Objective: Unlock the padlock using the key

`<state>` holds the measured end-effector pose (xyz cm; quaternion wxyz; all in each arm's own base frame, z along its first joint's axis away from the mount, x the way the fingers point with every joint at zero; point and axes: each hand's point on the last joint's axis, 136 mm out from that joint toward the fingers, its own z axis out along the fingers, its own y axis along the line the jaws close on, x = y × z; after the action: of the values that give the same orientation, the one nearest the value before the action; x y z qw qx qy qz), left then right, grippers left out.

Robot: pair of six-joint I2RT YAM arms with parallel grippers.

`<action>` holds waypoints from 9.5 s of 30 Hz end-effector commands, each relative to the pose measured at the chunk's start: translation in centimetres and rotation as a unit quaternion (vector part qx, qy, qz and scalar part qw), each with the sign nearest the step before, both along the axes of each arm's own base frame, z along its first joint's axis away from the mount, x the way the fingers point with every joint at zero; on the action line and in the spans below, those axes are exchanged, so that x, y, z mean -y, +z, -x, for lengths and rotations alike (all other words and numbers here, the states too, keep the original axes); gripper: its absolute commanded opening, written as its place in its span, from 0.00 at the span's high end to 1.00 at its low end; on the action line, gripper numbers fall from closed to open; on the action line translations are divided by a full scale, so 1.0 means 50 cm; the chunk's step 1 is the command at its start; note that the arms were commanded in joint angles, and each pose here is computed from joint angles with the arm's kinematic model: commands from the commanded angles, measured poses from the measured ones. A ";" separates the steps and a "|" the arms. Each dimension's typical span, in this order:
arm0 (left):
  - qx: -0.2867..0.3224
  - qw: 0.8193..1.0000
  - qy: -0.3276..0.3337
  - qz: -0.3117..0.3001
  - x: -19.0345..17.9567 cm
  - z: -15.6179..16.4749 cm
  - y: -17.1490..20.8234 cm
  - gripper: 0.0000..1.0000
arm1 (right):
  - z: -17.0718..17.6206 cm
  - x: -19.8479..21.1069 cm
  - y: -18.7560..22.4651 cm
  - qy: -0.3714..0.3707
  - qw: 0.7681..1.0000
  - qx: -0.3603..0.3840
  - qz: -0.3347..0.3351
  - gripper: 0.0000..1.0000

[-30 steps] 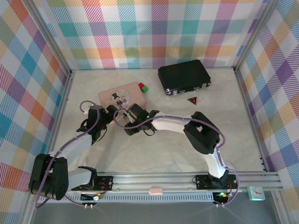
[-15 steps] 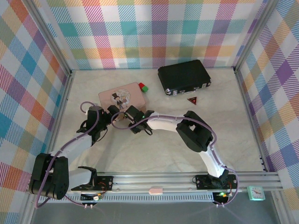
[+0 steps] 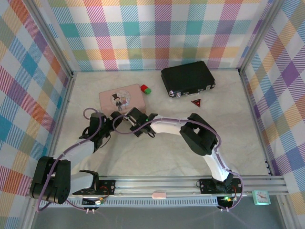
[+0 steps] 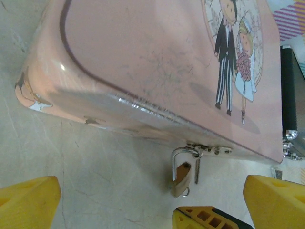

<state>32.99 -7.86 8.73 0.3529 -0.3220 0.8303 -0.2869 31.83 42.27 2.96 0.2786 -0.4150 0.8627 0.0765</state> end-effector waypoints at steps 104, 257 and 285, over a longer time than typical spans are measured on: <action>0.044 0.997 -0.029 0.051 0.013 -0.038 0.040 0.05 | -0.062 -0.042 0.012 0.006 0.989 -0.087 -0.117 0.90; -0.026 0.971 -0.151 -0.181 0.157 0.025 0.014 0.76 | -0.164 0.348 0.222 -0.267 0.915 -0.101 -0.283 0.42; -0.099 0.894 -0.365 -0.239 0.466 0.098 -0.119 0.34 | -0.101 0.513 0.212 -0.336 0.910 -0.032 -0.240 0.40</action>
<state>28.34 -32.16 3.13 0.2110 0.0711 0.9573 -0.1845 36.72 17.81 12.74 0.3303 -0.0201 0.9195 0.2124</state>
